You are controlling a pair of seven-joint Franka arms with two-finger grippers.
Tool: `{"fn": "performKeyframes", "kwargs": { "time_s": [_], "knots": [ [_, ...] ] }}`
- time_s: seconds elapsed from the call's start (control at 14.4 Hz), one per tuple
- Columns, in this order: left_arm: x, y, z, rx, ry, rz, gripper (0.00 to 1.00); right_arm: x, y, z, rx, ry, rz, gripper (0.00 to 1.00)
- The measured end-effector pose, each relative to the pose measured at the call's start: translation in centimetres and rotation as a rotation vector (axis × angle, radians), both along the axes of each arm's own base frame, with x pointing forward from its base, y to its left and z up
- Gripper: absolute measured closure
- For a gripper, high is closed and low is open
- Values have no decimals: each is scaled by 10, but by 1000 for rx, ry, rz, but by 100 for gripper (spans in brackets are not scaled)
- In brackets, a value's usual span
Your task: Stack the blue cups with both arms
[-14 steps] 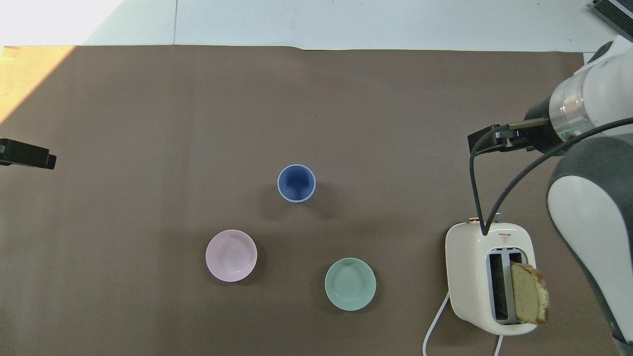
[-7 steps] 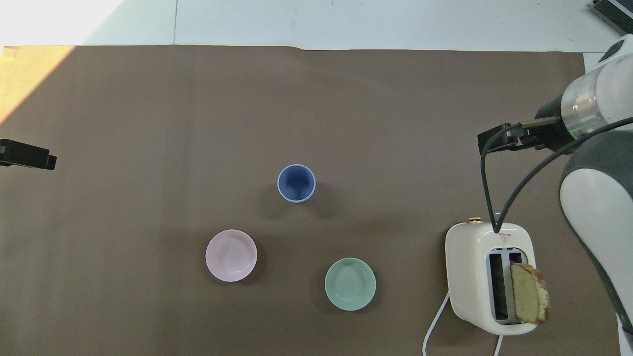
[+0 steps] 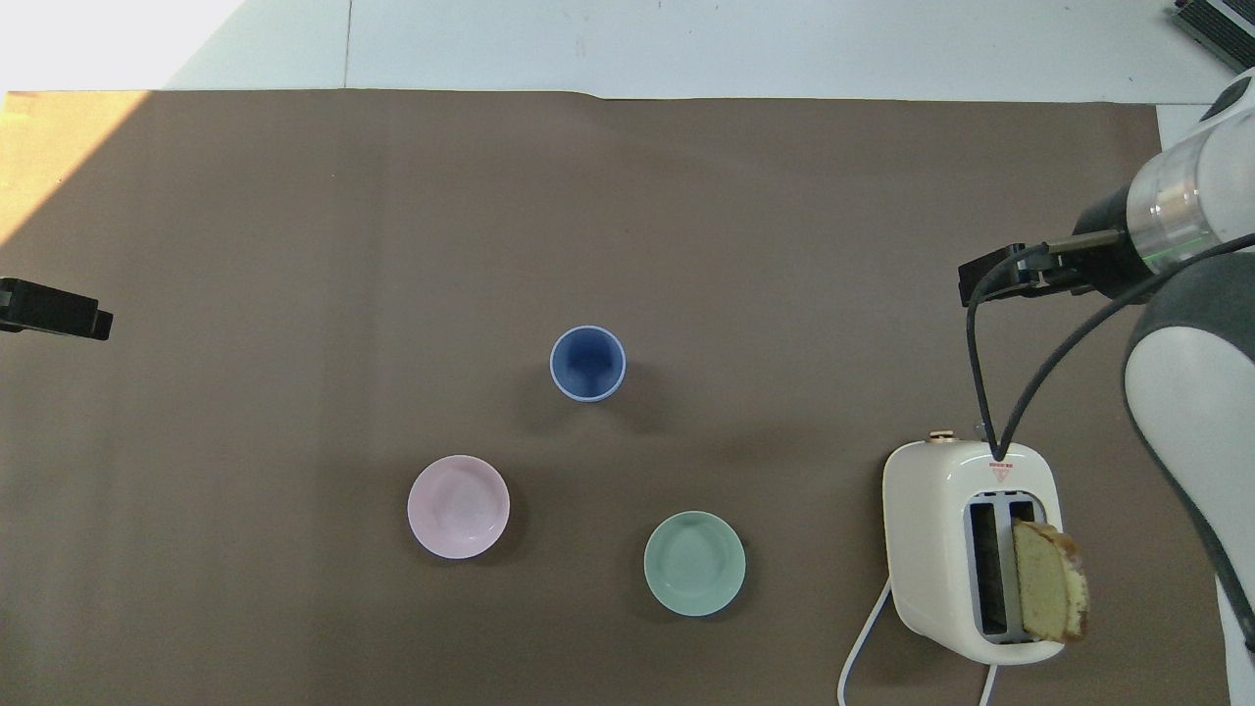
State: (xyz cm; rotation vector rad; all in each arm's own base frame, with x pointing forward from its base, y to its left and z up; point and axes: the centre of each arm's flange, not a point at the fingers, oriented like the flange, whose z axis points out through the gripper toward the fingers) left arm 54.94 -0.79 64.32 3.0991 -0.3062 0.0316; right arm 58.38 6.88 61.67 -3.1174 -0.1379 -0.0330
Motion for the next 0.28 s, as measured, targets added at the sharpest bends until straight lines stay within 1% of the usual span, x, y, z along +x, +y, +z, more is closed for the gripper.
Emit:
{"fn": "performKeyframes", "kwargs": {
  "time_s": [0.28],
  "knots": [
    [0, 0, 0, 0, 1, 0, 0, 1, -12, 0, 0, 0, -20, 0]
  ]
}}
